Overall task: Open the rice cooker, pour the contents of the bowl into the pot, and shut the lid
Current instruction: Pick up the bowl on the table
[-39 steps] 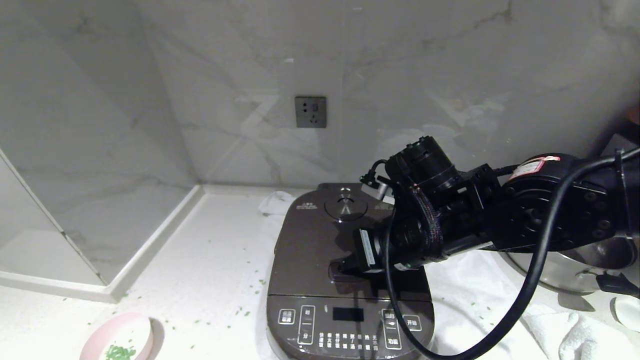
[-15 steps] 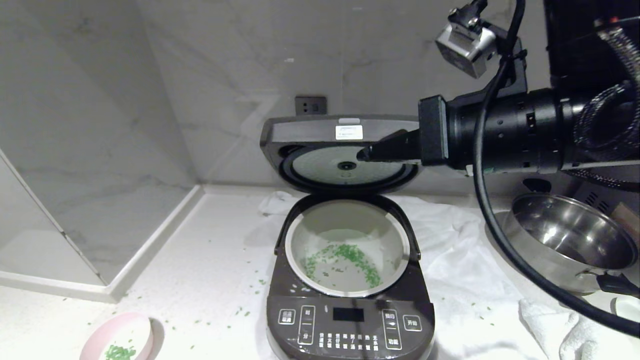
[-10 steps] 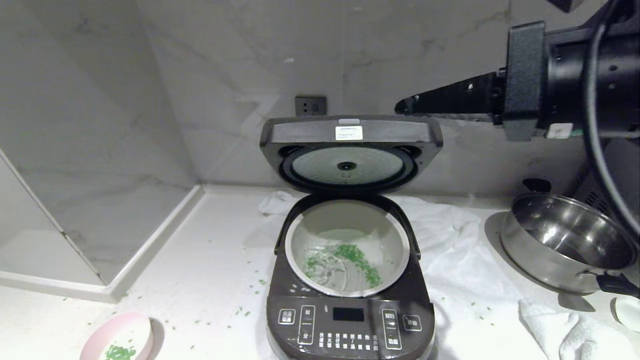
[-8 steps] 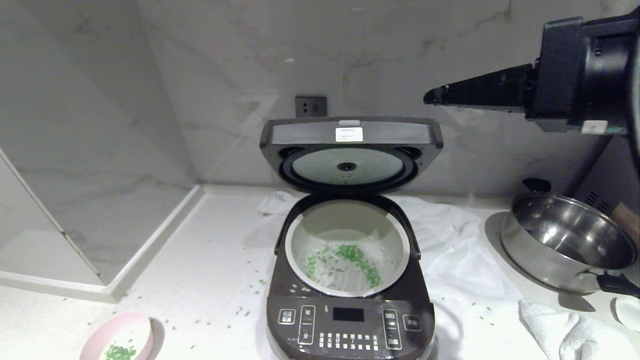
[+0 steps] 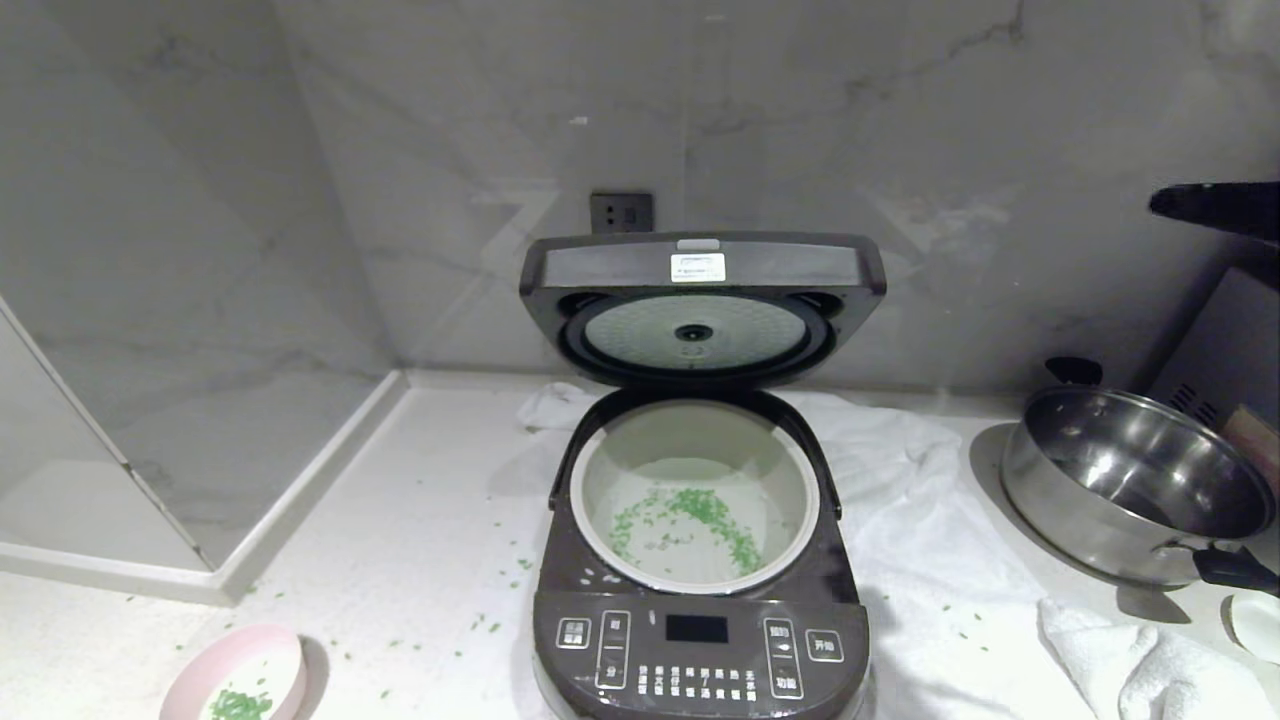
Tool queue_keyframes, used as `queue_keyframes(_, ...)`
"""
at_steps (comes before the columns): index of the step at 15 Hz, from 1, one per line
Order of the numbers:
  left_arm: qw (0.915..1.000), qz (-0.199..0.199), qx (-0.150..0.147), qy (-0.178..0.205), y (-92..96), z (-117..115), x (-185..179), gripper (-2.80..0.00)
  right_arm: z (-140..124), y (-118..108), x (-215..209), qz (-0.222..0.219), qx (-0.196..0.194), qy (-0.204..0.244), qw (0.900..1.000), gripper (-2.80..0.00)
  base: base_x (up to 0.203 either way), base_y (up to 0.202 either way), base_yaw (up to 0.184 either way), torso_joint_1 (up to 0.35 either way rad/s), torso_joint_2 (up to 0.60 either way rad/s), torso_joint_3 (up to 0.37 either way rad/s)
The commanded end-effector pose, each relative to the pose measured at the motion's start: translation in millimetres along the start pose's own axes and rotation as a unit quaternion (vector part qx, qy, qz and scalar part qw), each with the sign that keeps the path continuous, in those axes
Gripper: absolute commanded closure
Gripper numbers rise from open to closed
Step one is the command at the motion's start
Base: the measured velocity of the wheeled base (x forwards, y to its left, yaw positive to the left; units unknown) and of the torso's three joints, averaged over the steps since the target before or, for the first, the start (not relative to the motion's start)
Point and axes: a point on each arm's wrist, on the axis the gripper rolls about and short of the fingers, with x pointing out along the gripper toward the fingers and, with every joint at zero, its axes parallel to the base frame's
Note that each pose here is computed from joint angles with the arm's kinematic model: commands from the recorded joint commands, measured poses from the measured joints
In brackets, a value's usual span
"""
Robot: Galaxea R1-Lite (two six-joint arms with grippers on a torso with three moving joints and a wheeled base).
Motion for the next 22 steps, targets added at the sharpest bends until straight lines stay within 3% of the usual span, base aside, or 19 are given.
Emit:
queue_keyframes(1,1.0000,0.000,-0.001,0.007,0.1,-4,1,0.00,-3,-24,-40,-0.053,-0.003,-0.042,0.998,0.00,0.000,0.000,0.000,0.000,0.00,0.000)
queue_keyframes(4,1.0000,0.000,0.000,0.006,0.1,-4,1,0.00,-14,-43,-72,-0.138,-0.016,-0.069,0.988,0.00,0.000,0.000,0.000,0.000,0.00,0.000)
queue_keyframes(8,1.0000,0.000,0.000,0.006,0.1,-4,1,0.00,-45,-52,-109,-0.246,-0.024,-0.083,0.965,0.00,0.000,0.000,0.000,0.000,0.00,0.000)
queue_keyframes(12,1.0000,0.000,0.000,0.006,0.1,-3,1,0.00,-77,-48,-140,-0.277,-0.036,-0.104,0.954,0.00,0.000,0.000,0.000,0.000,0.00,0.000)
queue_keyframes(15,1.0000,0.000,0.000,0.005,0.1,-3,1,0.00,-101,-42,-155,-0.321,-0.052,-0.111,0.939,0.00,0.000,0.000,0.000,0.000,0.00,0.000)
queue_keyframes(18,1.0000,0.000,0.000,0.007,0.1,-4,1,0.00,-119,-37,-170,-0.322,-0.060,-0.132,0.935,0.00,0.000,0.000,0.000,0.000,0.00,0.000)
queue_keyframes(22,1.0000,0.000,0.000,0.007,0.1,-4,1,0.00,-154,-29,-185,-0.261,-0.065,-0.172,0.948,0.00,0.000,0.000,0.000,0.000,0.00,0.000)
